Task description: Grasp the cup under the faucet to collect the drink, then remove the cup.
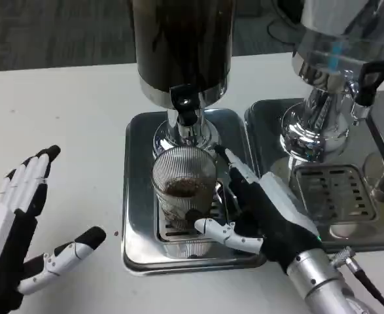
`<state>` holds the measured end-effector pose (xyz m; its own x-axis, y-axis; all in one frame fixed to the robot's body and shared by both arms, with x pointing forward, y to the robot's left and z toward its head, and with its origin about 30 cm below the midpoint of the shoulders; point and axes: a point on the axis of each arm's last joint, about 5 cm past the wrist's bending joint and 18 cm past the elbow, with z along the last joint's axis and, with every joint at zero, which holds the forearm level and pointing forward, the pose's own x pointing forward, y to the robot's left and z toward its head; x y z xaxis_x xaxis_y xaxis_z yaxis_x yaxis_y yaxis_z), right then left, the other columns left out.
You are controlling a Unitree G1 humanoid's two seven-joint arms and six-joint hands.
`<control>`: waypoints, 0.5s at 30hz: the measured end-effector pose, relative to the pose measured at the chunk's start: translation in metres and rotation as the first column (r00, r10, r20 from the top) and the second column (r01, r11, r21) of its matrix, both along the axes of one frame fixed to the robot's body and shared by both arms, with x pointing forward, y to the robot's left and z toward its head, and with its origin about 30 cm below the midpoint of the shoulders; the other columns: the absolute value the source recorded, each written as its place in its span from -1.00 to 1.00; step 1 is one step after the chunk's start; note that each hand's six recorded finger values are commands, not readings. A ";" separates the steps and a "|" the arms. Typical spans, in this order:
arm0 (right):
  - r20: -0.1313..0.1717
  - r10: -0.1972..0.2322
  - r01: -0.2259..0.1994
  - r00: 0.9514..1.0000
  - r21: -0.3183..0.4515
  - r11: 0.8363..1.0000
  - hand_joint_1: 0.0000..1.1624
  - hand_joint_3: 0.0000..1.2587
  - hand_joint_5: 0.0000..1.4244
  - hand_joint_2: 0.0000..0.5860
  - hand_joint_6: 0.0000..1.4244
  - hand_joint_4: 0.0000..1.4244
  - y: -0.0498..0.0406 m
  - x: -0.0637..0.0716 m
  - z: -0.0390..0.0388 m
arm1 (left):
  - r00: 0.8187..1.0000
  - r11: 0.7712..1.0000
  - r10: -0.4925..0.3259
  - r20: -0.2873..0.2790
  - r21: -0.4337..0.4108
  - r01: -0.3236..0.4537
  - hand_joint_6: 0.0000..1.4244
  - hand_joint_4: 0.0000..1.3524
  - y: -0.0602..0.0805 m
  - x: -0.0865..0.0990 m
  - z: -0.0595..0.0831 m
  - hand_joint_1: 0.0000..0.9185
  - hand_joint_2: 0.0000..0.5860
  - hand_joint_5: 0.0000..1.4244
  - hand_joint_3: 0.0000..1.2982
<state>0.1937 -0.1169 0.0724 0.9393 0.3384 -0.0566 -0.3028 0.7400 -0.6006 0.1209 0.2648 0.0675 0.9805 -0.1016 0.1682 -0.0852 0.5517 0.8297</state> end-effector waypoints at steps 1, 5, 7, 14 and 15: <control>0.003 0.004 -0.004 1.000 0.000 1.000 -0.11 -1.00 -1.00 -0.33 -0.94 -1.00 0.0010 0.000 -0.0003 | 1.000 1.000 0.003 -0.007 -0.005 -0.003 -1.00 -1.00 0.000 -0.001 -0.002 -1.00 -0.55 -1.00 -1.00; 0.001 0.004 -0.004 1.000 0.044 0.999 -0.09 -1.00 -1.00 -0.34 -0.92 -1.00 0.0065 0.001 -0.0037 | 0.997 1.000 0.005 -0.076 -0.026 -0.007 -1.00 -1.00 -0.002 -0.006 -0.017 -1.00 -0.55 -1.00 -1.00; -0.004 -0.006 0.006 1.000 0.086 0.996 -0.08 -1.00 -1.00 -0.34 -0.89 -1.00 0.0103 0.002 -0.0043 | 0.993 0.999 0.003 -0.114 -0.032 -0.006 -1.00 -1.00 -0.003 -0.008 -0.023 -1.00 -0.55 -1.00 -1.00; -0.004 0.004 -0.003 1.000 0.149 0.989 -0.04 -1.00 -1.00 -0.38 -0.80 -1.00 0.0158 0.005 -0.0090 | 0.994 0.999 0.006 -0.110 -0.039 -0.010 -1.00 -1.00 -0.003 -0.008 -0.025 -1.00 -0.55 -1.00 -1.00; -0.004 0.006 -0.005 1.000 0.156 0.988 -0.04 -1.00 -1.00 -0.38 -0.80 -1.00 0.0162 0.006 -0.0099 | 0.994 0.999 0.005 -0.113 -0.039 -0.009 -1.00 -1.00 -0.004 -0.009 -0.025 -1.00 -0.55 -1.00 -1.00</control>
<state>0.1992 -0.1008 0.0625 0.9372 0.3488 -0.0065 -0.3095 0.8227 -0.4768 0.1124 0.2612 0.0421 0.9941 -0.0899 0.0599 0.0039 0.5841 0.8117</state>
